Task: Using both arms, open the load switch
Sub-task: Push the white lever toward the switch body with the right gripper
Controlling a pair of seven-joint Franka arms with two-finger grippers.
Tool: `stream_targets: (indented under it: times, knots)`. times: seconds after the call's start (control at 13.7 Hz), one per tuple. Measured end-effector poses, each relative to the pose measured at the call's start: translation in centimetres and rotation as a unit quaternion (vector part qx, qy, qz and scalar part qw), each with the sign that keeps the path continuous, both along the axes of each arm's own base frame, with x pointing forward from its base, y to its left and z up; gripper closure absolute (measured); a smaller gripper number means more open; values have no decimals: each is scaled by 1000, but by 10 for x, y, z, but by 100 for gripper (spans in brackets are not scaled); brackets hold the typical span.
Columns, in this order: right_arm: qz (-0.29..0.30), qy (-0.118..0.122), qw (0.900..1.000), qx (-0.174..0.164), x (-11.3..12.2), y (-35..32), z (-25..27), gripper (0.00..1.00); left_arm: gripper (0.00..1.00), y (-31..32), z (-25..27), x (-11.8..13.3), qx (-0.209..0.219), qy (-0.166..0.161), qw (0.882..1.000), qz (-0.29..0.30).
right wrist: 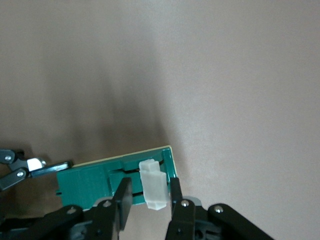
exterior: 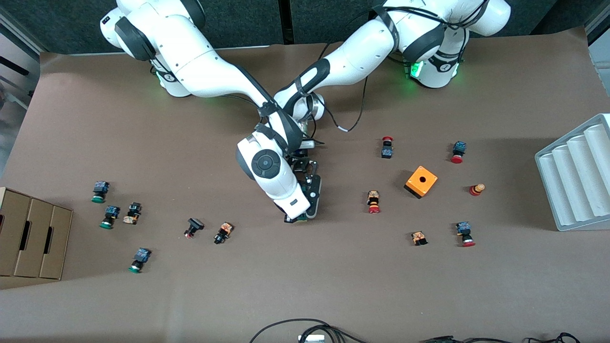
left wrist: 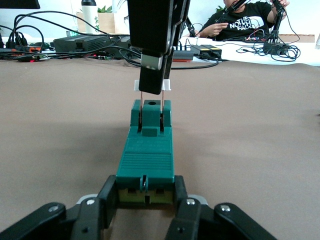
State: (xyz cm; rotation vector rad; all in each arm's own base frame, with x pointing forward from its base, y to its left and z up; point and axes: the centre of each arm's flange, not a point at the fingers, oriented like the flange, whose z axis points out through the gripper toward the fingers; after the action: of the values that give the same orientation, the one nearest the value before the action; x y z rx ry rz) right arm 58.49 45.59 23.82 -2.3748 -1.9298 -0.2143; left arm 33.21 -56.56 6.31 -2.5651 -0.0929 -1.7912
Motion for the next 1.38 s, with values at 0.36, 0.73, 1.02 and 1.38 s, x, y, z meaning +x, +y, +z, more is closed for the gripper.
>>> stream_targets:
  times: [0.36,0.73,1.02,1.38]
  knots:
    - [0,4,1000,-3,-3,-2,-1,62,51,0,0,0,0,0,1000,0]
    - [0,4,1000,-2,-5,-2,3,61,51,0,0,0,0,0,1000,0]
    - [1,9,1000,-5,-7,-2,9,61,51,0,0,0,0,0,1000,0]
    - [0,10,1000,-5,-10,0,9,61,51,0,0,0,0,0,1000,0]
